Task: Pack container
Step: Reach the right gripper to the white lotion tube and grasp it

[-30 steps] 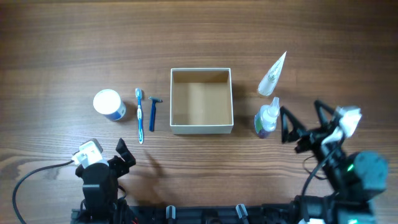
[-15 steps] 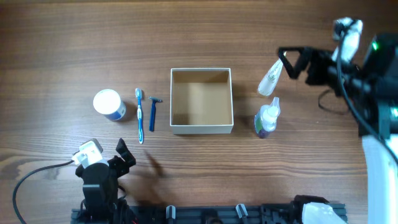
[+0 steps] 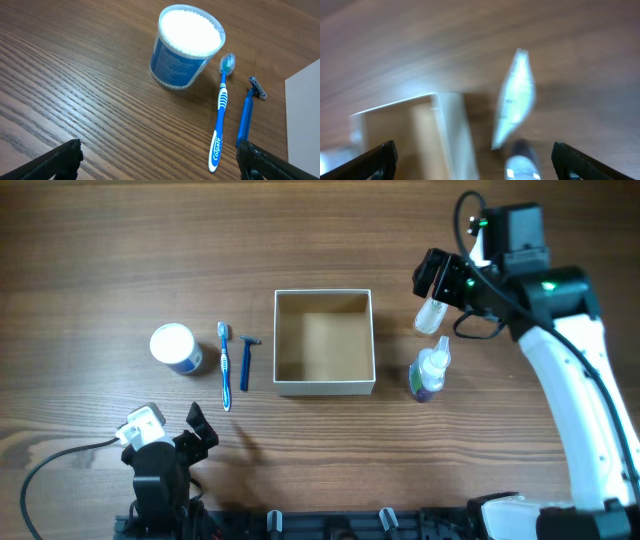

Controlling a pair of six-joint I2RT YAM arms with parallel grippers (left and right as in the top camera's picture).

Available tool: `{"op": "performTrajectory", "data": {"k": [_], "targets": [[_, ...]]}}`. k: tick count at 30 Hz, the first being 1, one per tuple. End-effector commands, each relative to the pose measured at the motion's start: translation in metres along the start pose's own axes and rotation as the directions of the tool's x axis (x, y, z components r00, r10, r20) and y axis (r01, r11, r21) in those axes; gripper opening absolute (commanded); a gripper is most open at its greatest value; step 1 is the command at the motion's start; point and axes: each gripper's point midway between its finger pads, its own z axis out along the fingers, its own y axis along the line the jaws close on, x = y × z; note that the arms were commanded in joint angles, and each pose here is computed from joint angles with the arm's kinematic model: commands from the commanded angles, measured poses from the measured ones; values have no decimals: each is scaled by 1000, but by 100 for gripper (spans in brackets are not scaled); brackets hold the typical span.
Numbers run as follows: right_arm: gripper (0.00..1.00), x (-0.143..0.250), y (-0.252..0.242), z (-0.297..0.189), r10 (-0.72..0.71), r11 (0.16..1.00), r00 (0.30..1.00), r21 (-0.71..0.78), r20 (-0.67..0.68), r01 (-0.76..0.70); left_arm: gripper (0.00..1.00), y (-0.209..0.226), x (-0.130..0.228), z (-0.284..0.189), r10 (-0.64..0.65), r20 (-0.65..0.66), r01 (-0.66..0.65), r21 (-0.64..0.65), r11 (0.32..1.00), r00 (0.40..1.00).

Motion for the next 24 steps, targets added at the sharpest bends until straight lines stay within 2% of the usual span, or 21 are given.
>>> {"op": "performTrajectory", "data": {"k": [1,4,5,10,13,15,17,24], "targets": [[99,-12,-38,20,99,969,994,223,51,-108,100,1,2,1,6,-1,-6,-3,1000,1000],[95,-9,-43,41,104,959,995,263,13,-103,100,1,2,1,6,-1,-6,-3,1000,1000],[90,-10,-43,51,103,958,995,269,8,-102,100,1,2,1,6,-1,-6,-3,1000,1000],[77,-17,-38,66,93,963,995,251,20,-95,100,1,2,1,6,-1,-6,-3,1000,1000],[53,-15,-37,66,95,966,995,242,8,-94,100,1,2,1,6,-1,-6,-3,1000,1000],[43,-12,-36,66,97,967,995,238,-4,-93,100,1,2,1,6,-1,-6,-3,1000,1000],[40,-9,-37,66,97,966,995,243,-16,-90,100,1,2,1,6,-1,-6,-3,1000,1000],[40,2,-39,65,102,965,993,248,-65,-82,100,1,2,1,6,-1,-6,-3,1000,1000]]}}
